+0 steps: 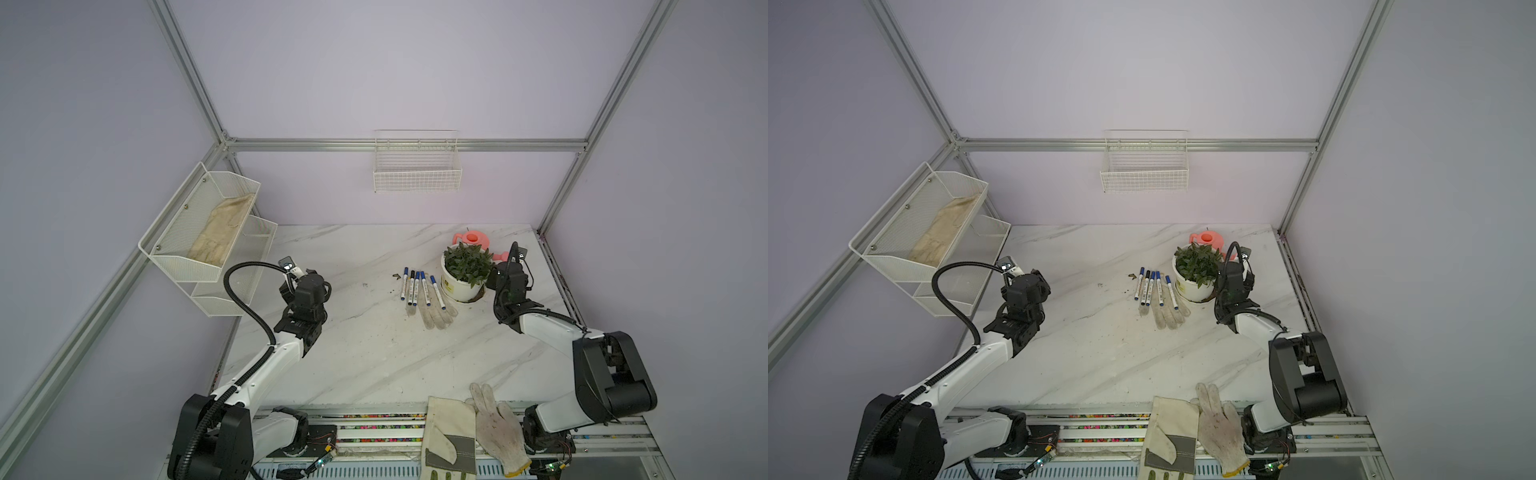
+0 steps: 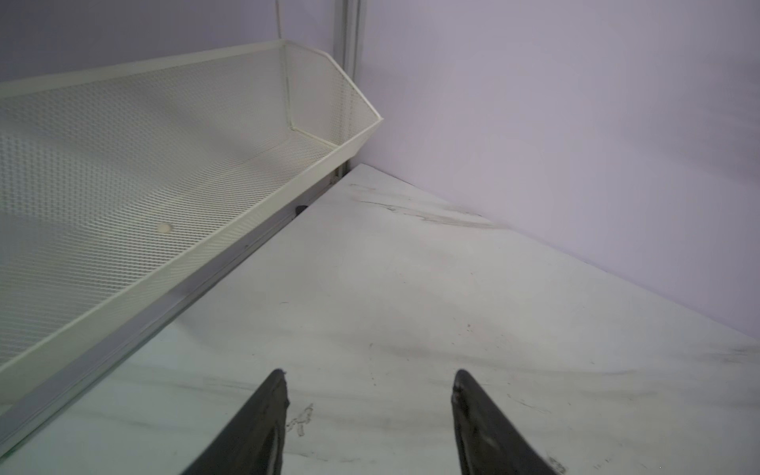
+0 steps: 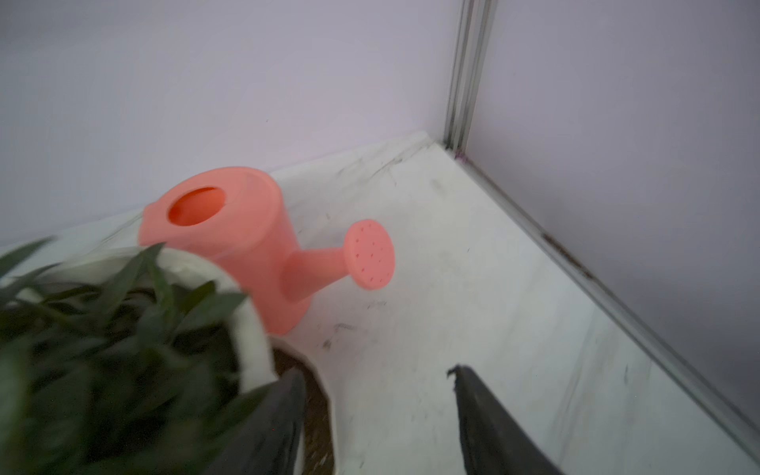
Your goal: Insert the pens into the pen caps
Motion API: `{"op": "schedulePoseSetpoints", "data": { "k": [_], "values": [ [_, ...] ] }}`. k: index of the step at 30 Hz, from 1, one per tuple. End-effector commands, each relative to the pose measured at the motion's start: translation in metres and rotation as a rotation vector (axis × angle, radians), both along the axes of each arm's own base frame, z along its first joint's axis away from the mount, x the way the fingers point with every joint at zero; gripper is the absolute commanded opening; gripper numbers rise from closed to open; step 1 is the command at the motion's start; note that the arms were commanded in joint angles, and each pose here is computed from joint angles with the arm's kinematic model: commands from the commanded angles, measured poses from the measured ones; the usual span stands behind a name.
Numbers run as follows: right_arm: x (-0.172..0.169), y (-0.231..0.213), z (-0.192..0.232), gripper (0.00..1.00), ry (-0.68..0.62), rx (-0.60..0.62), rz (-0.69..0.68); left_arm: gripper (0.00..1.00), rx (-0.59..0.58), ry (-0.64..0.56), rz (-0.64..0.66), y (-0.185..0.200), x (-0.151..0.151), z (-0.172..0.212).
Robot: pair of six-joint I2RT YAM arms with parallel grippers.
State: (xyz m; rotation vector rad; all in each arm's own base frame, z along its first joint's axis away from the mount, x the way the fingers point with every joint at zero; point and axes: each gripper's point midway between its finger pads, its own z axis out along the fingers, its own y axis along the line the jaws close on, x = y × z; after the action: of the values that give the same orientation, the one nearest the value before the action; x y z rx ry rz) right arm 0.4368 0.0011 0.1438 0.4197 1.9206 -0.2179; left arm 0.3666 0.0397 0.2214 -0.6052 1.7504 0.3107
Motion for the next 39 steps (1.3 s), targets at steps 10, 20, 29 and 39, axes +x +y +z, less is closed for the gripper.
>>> {"op": "schedulePoseSetpoints", "data": {
  "k": [10,20,29,39],
  "values": [
    [0.011,-0.004,-0.007,0.97,-0.250,-0.094,0.097,1.00,0.300,0.141,-0.078,0.014,0.037,-0.091],
    [0.000,-0.008,-0.011,0.97,-0.297,-0.087,0.156,1.00,0.186,0.082,-0.219,0.012,0.033,-0.101],
    [-0.002,-0.010,-0.009,0.98,-0.309,-0.085,0.145,1.00,0.199,0.029,-0.252,0.011,0.028,-0.105],
    [-0.004,-0.010,-0.008,0.97,-0.317,-0.086,0.149,1.00,0.194,0.041,-0.251,0.011,0.029,-0.106]
  ]
}}
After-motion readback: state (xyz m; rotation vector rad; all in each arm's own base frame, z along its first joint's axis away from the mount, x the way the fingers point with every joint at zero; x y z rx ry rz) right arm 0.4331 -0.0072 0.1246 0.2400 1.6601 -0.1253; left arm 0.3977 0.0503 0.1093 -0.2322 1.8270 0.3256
